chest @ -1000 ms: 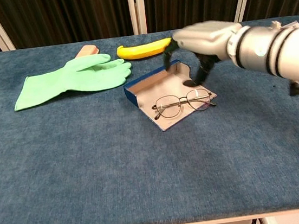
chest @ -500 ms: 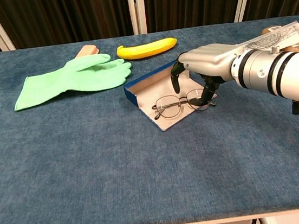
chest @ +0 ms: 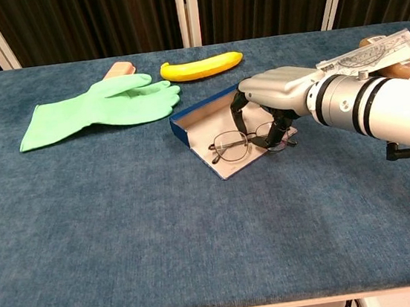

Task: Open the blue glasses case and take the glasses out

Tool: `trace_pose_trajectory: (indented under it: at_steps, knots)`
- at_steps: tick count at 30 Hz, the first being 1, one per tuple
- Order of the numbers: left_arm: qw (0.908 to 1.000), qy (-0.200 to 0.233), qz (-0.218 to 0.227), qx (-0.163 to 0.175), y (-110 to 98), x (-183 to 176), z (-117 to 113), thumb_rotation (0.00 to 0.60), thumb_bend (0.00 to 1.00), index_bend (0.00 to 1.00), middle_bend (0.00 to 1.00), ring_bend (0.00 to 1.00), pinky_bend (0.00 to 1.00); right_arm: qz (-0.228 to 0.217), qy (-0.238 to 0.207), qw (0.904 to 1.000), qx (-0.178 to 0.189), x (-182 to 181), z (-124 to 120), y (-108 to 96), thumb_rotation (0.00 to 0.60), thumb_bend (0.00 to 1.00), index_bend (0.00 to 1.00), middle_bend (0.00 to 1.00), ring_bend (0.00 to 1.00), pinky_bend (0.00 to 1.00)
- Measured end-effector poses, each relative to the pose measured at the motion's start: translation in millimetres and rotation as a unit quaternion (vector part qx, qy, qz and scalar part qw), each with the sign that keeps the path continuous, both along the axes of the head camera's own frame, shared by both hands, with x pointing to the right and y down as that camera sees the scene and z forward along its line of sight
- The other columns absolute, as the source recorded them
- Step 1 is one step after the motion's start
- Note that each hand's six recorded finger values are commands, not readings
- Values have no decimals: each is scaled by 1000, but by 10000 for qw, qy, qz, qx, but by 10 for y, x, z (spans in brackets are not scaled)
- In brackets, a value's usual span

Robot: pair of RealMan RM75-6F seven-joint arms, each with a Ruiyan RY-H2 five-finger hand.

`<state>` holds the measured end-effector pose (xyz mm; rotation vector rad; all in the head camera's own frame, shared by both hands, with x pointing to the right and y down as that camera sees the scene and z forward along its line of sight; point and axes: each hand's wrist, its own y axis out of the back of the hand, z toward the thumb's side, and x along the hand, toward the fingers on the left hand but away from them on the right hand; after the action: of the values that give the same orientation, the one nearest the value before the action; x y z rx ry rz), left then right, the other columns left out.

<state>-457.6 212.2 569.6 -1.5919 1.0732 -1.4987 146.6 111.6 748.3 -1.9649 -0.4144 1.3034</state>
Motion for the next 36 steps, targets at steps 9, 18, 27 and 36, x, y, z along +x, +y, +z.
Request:
trace_pose_trajectory:
  at_steps: [9, 18, 27, 36]
  knots:
    - [10000, 11, -3, -2, 0, -1, 0, 600, 373, 657, 667, 428, 311, -190, -88, 9997, 142, -26, -94, 18, 600, 497, 663, 326, 0, 0]
    - [10000, -18, 8, -1, 1, 4, 2, 600, 373, 657, 667, 429, 311, -896, -594, 9936, 337, -236, -481, 179, 600, 500, 672, 336, 0, 0]
    - [10000, -9, -9, 0, 2, -2, 2, 600, 373, 657, 667, 429, 311, -1775, -925, 9798, -34, -788, -430, 492, 600, 464, 549, 290, 0, 0]
    - [10000, 15, -12, -7, 0, -6, 1, 600, 373, 657, 667, 429, 311, -2075, -804, 9746, 246, -931, -402, 515, 600, 319, 0, 120, 0, 0]
